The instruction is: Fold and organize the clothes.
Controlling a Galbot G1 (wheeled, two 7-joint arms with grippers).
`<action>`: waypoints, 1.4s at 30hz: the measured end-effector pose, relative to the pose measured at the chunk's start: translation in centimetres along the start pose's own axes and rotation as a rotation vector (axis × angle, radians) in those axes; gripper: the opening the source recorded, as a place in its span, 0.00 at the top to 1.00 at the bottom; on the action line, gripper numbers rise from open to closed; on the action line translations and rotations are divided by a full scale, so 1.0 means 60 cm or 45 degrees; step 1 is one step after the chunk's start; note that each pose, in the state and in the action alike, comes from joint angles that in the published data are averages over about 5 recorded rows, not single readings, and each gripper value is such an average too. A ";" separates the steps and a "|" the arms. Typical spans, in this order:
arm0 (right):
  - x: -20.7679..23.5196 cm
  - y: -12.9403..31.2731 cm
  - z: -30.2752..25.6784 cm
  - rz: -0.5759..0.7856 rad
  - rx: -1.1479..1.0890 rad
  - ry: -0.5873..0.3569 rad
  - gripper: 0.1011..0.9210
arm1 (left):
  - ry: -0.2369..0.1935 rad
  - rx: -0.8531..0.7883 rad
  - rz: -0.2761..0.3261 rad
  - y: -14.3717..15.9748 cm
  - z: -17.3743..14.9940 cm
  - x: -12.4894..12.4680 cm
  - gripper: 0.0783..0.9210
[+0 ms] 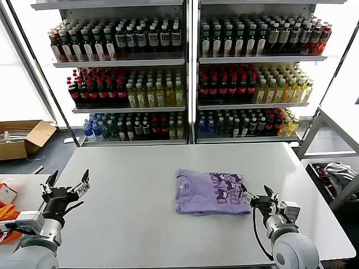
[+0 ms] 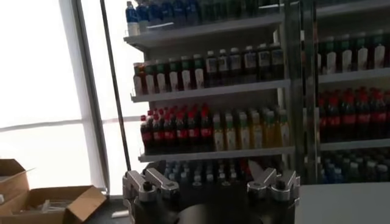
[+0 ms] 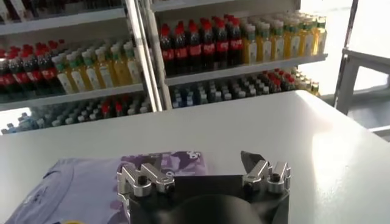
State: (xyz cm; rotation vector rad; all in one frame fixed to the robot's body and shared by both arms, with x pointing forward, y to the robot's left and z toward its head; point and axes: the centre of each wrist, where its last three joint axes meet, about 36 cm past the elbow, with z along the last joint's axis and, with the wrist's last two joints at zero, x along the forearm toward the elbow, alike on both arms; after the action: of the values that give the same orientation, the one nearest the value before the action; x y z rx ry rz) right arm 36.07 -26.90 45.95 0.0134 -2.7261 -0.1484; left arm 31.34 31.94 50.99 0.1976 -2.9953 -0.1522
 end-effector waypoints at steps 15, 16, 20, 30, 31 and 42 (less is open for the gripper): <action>0.015 -0.037 0.029 0.050 0.461 0.072 0.12 | -0.017 0.005 0.015 -0.010 -0.006 0.004 0.12; 0.015 -0.038 0.031 0.051 0.481 0.076 0.12 | -0.017 0.004 0.013 -0.009 -0.006 0.003 0.12; 0.011 -0.035 0.041 0.045 0.541 0.090 0.12 | -0.013 0.003 0.011 -0.009 -0.004 0.003 0.12; -0.002 -0.023 0.075 0.034 0.617 0.138 0.12 | -0.011 0.004 0.016 -0.011 -0.003 0.003 0.12; -0.003 -0.023 0.077 0.035 0.621 0.142 0.12 | -0.011 0.006 0.016 -0.011 -0.003 0.003 0.12; 0.019 -0.028 0.013 0.057 0.502 0.007 0.12 | -0.037 0.022 0.026 -0.013 -0.002 0.005 0.12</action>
State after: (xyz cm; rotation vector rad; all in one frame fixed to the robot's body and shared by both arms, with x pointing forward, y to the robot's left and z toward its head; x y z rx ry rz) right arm 34.72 -28.56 45.51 0.0641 -2.7021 0.4012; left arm 31.16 31.15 51.08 0.1684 -3.0277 -0.1281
